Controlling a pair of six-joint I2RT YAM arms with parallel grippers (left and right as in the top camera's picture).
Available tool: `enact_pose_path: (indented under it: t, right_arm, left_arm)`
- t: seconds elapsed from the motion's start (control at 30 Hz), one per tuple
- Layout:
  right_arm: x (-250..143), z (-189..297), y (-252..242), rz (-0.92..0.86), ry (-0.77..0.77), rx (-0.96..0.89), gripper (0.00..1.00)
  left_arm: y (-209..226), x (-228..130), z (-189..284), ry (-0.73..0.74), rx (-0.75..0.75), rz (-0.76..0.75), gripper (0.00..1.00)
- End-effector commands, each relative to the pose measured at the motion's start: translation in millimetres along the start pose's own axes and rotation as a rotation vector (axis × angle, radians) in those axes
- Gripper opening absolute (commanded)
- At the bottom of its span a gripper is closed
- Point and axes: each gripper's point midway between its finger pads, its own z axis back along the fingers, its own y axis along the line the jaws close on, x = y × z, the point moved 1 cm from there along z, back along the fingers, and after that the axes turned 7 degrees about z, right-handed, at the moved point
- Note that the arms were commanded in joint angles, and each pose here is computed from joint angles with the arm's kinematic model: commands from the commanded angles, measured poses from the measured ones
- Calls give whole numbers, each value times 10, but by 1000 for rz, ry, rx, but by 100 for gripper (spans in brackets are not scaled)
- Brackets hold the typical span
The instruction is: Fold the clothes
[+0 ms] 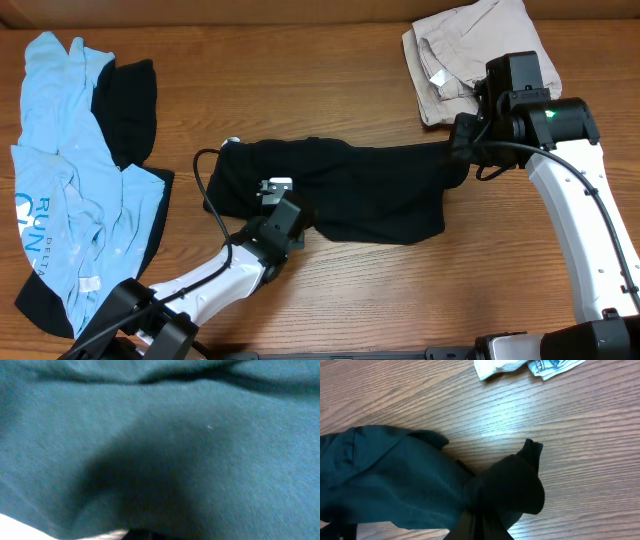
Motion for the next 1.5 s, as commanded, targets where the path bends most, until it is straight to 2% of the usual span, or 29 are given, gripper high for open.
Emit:
enact_pose_path:
  t: [0.0, 0.1, 0.23, 0.47, 0.67, 0.87, 1.03, 1.2, 1.3, 1.47]
  right_arm:
    - [3, 62, -5, -2, -13, 2, 4]
    - [-6, 62, -7, -2, -10, 1, 4]
    - [-5, 62, -7, -3, -10, 1, 4]
    - [-48, 62, -16, -5, 8, -2, 4]
    - [-234, 72, -54, -40, 87, -20, 4]
    - [-389, 92, -86, -38, 152, -35, 4]
    - [-283, 76, -65, -32, 108, -25, 4]
    - [-175, 67, -43, -30, 62, -15, 4]
    - [-160, 66, -40, -28, 56, -13, 4]
    - [-137, 64, -36, -25, 46, -12, 4]
  left_arm:
    - [244, 171, 35, -19, 105, -77, 4]
    - [402, 404, 208, 20, 166, -52, 4]
    - [641, 937, 691, 56, 238, -8, 4]
    - [798, 1733, 1624, 32, 261, -131, 4]
    - [853, 2061, 1968, -52, 290, -198, 4]
    - [687, 1959, 1812, 24, 197, -296, 4]
    - [565, 1836, 1534, 125, 151, -318, 4]
    - [217, 1542, 1091, 309, -20, -322, 4]
    - [114, 1388, 760, 400, -34, -335, 4]
    - [6, 1265, 86, 454, -21, -350, 4]
